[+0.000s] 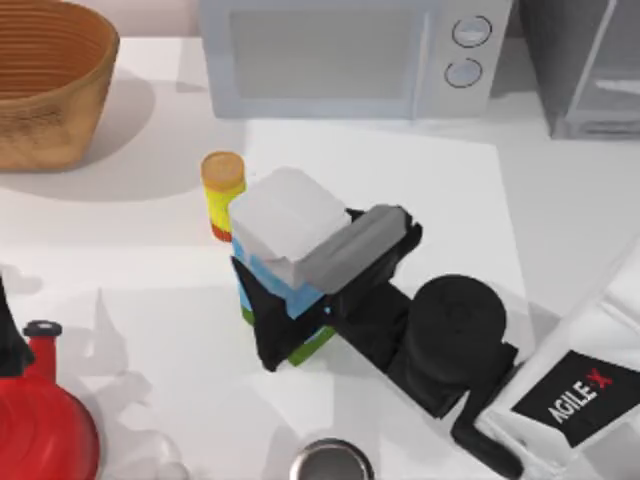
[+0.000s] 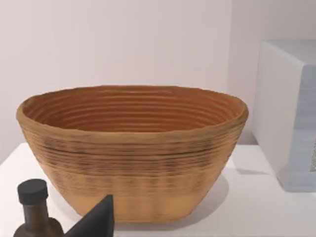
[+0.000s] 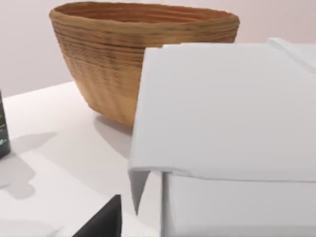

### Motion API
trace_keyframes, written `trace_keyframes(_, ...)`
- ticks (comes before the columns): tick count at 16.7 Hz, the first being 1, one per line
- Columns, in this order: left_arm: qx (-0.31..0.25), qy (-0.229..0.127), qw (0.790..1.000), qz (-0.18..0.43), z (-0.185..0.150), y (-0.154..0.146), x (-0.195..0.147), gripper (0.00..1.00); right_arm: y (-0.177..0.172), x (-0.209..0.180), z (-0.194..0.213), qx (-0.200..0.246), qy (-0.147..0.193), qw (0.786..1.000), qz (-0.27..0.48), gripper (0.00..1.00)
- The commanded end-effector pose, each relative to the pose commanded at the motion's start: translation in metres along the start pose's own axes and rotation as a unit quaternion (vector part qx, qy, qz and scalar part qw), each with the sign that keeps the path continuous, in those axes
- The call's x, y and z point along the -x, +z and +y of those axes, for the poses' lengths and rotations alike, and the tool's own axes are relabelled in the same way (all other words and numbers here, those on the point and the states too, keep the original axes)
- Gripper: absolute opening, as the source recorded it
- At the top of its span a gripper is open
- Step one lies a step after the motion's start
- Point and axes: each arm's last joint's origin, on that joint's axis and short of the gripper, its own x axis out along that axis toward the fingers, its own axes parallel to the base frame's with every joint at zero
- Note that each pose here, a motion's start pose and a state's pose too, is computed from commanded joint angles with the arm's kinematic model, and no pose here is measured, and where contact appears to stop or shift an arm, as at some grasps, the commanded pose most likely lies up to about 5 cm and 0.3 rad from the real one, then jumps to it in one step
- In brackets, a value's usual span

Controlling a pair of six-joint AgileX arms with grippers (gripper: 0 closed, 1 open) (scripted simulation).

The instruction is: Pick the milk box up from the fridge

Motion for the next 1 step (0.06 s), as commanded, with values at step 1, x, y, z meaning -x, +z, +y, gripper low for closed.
trace_keyframes(1, 0.000, 0.000, 1.000, 0.000, 0.0000, 0.0000, 0.0000, 1.00, 0.0000, 0.0000, 0.0000, 0.000, 0.000, 1.000, 0.000, 1.00)
